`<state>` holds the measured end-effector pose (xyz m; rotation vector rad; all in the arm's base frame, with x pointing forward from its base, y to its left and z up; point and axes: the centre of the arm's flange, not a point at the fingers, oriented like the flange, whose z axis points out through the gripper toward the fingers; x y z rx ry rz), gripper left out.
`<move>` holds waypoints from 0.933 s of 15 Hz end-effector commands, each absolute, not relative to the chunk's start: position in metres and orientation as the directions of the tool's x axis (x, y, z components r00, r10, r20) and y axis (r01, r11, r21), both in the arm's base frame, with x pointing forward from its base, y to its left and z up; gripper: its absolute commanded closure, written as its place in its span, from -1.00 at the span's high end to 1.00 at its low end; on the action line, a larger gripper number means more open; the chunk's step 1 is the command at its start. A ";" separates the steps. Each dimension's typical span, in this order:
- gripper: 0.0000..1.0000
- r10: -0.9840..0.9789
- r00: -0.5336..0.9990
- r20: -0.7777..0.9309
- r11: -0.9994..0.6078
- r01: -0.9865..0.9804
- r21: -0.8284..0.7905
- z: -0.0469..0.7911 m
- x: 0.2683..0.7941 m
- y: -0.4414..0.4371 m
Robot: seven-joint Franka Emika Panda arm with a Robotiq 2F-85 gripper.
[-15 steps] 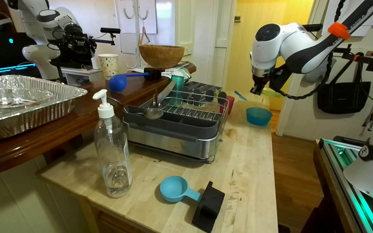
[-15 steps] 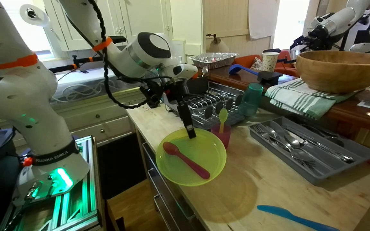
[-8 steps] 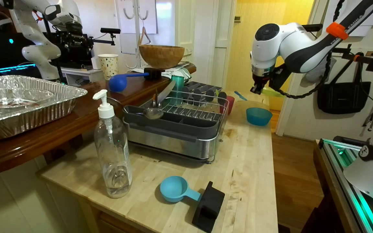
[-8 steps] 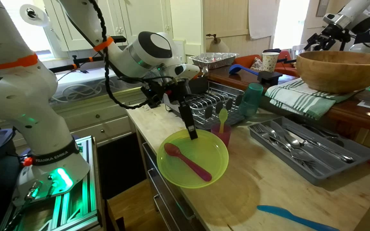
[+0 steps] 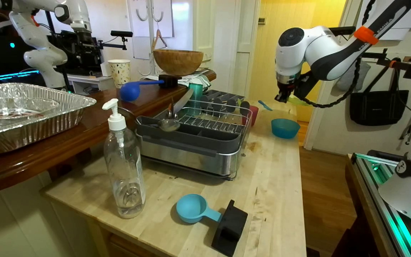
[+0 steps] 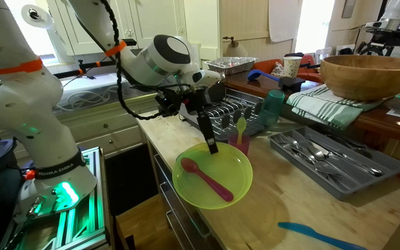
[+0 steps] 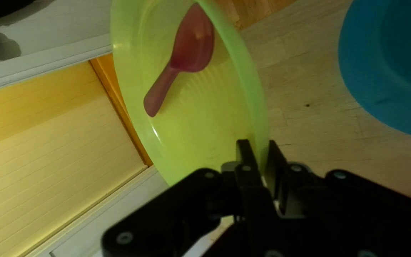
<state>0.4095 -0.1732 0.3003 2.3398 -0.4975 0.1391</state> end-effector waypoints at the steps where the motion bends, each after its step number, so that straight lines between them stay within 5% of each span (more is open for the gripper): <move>1: -0.94 -0.305 0.911 0.277 -0.640 -0.411 0.649 0.283 0.424 -0.196; 14: -0.94 -0.290 0.884 0.367 -0.697 -0.458 0.551 0.233 0.446 -0.235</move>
